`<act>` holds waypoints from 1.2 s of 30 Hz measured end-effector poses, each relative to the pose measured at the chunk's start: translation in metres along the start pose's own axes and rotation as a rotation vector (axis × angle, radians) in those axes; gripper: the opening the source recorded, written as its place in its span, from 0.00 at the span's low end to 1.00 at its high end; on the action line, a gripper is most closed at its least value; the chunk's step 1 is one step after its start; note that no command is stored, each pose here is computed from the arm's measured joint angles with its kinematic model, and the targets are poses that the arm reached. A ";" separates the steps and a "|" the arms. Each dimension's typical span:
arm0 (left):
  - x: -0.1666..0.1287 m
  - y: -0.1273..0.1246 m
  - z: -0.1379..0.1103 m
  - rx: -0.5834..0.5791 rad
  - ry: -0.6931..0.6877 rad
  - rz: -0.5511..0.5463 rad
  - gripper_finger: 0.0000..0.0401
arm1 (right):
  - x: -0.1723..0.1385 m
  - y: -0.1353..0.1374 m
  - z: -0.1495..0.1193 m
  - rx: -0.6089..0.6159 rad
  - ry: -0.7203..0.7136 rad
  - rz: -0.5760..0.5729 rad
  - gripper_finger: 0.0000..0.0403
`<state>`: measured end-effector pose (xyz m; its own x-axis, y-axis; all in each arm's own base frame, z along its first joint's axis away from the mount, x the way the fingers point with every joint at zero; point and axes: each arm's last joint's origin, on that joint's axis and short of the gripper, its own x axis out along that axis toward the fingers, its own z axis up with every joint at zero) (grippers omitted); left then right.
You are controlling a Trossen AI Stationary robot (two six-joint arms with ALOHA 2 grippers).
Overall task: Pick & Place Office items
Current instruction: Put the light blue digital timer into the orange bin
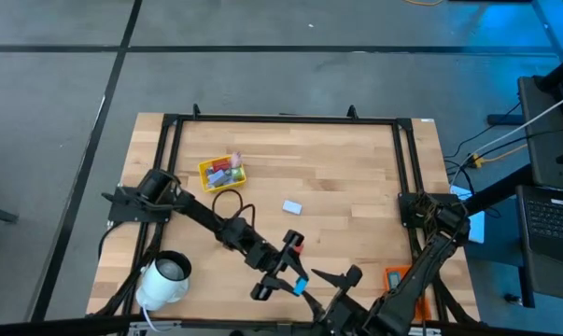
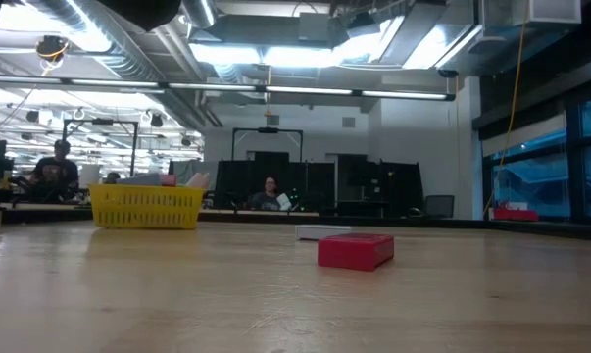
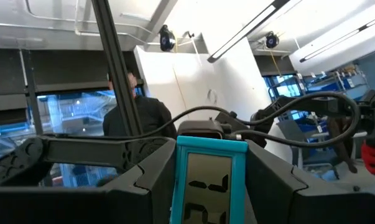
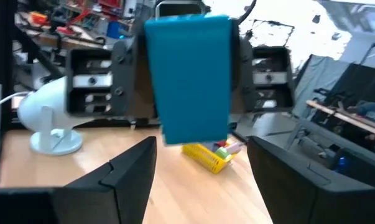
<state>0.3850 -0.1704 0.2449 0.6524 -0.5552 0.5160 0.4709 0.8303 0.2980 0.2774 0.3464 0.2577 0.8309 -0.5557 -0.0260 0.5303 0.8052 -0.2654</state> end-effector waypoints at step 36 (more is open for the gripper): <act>0.003 -0.005 0.001 -0.004 -0.002 -0.013 0.41 | 0.015 0.003 0.023 -0.022 0.021 0.032 0.64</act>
<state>0.3837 -0.1757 0.2460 0.6450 -0.5659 0.5136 0.4821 0.8228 0.3012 0.2953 0.3457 0.2787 0.8434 -0.5344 -0.0550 0.4996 0.8178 -0.2857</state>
